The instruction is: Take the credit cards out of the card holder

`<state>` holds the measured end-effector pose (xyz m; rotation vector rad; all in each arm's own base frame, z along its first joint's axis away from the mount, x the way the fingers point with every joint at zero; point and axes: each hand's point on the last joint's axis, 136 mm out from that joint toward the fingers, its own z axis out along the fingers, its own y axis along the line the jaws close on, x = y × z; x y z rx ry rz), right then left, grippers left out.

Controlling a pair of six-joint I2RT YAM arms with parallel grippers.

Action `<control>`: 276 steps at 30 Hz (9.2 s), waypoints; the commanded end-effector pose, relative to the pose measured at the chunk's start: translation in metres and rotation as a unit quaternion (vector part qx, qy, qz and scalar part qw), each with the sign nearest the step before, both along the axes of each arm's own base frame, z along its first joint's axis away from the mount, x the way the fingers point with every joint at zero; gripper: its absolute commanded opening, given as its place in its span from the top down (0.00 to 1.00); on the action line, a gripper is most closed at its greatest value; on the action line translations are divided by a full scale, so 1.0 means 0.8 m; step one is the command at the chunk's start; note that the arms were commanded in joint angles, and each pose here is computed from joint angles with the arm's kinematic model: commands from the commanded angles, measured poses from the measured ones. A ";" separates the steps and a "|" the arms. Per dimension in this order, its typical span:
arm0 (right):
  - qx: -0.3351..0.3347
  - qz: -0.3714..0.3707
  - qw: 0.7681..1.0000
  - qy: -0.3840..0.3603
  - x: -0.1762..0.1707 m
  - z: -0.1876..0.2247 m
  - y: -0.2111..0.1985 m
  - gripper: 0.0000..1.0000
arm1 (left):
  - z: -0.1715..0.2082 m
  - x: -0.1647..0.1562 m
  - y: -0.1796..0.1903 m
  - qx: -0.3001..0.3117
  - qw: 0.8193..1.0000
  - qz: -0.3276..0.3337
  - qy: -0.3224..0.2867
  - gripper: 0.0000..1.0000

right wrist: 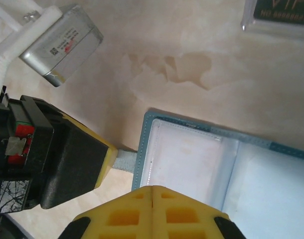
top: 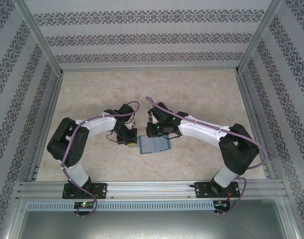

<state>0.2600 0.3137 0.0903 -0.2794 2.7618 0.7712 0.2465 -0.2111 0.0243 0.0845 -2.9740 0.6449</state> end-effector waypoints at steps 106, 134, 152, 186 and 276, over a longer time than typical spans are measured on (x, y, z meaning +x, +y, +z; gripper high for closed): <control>-0.322 -0.031 0.946 0.033 -0.042 -0.071 -0.118 0.55 | 0.007 0.010 -0.010 0.013 1.000 -0.025 -0.010 0.94; -0.178 -0.049 0.981 0.056 -0.034 -0.053 -0.084 0.95 | 0.004 0.006 -0.065 -0.027 0.999 -0.036 -0.003 0.96; -0.257 -0.054 0.964 0.050 -0.031 -0.100 -0.128 0.98 | 0.014 0.012 -0.063 -0.017 0.999 -0.034 -0.013 0.96; -0.203 -0.075 0.975 0.053 -0.032 -0.087 -0.124 0.78 | -0.006 0.033 -0.127 -0.103 0.994 0.017 0.008 0.97; -0.042 -0.031 0.992 0.111 -0.014 -0.086 -0.025 0.70 | -0.006 -0.010 -0.030 0.008 1.000 0.000 -0.007 0.96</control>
